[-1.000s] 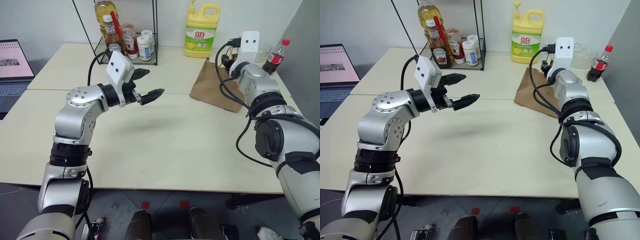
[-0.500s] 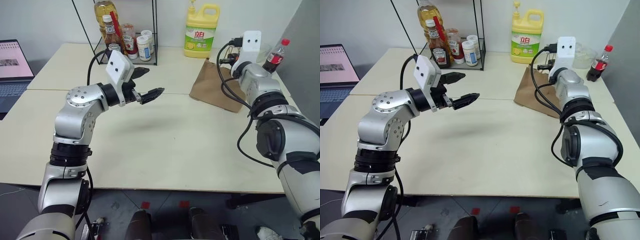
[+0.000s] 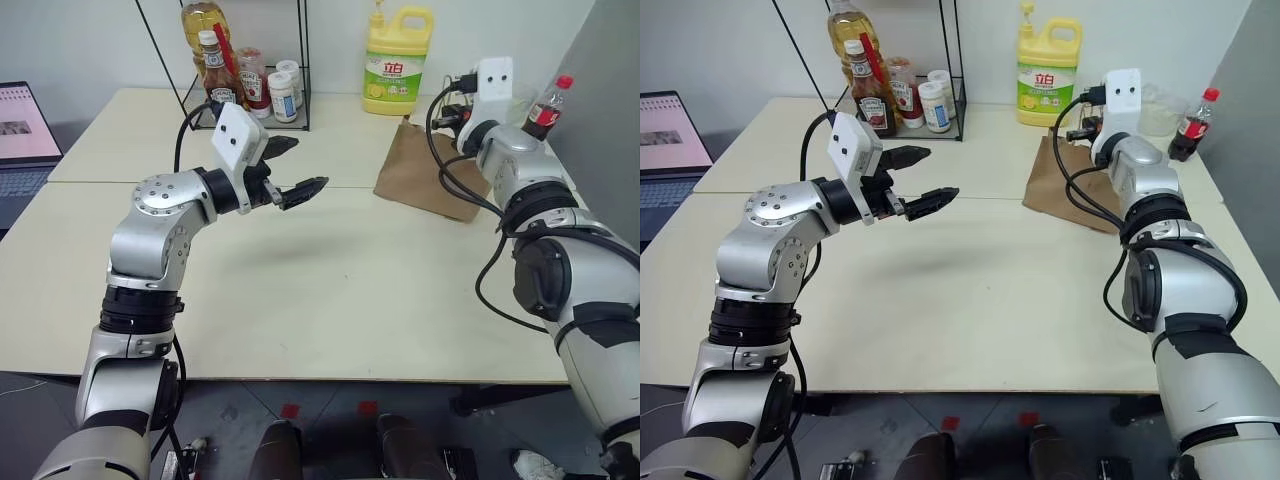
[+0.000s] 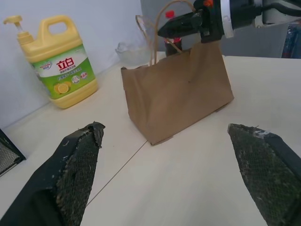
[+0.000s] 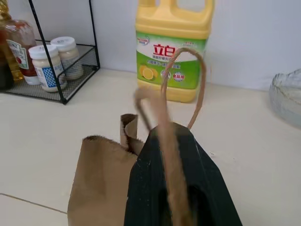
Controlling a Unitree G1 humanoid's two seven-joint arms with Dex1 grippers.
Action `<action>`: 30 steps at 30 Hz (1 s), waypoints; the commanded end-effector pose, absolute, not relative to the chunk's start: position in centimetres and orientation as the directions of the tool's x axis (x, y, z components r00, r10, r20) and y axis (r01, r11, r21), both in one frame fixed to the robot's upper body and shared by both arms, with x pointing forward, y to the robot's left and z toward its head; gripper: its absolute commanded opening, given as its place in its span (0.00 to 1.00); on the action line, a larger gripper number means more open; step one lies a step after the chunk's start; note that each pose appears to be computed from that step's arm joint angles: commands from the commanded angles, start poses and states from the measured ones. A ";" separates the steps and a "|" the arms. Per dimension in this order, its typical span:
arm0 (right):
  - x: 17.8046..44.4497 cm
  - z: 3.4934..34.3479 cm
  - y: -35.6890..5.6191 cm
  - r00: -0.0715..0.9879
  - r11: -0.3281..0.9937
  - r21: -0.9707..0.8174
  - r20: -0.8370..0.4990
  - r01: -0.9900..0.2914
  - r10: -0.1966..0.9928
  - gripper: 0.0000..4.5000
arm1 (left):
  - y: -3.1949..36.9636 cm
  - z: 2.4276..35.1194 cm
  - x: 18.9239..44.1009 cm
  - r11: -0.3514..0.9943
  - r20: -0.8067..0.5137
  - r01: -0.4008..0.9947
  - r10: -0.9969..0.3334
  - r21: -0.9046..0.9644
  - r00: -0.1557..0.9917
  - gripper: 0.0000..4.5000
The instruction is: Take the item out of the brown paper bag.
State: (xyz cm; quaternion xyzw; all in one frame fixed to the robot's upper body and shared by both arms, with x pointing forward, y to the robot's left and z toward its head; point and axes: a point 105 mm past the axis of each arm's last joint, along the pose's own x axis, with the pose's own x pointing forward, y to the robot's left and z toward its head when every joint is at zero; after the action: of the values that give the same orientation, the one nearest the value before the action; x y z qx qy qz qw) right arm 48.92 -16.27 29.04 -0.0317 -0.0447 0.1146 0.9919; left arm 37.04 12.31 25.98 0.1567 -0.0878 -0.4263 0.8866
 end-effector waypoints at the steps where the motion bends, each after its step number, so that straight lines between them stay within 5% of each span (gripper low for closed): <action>1: 48.1 34.3 -15.5 0.935 0.962 -0.068 0.229 -0.263 0.272 0.01 | 12.6 27.1 36.7 0.593 0.056 0.707 -0.780 0.386 0.624 1.00; 30: 46.4 38.1 -11.5 0.820 0.865 0.024 0.330 -0.502 0.467 0.01 | 13.4 27.0 36.7 0.607 0.047 0.697 -0.766 0.383 0.641 1.00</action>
State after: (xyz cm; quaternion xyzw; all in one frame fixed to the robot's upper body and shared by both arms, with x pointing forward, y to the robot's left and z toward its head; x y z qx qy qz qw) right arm 47.84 -12.17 32.50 0.0509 -0.0782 0.2332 0.9679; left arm 37.06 12.58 25.86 0.1592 -0.0847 -0.4230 0.8880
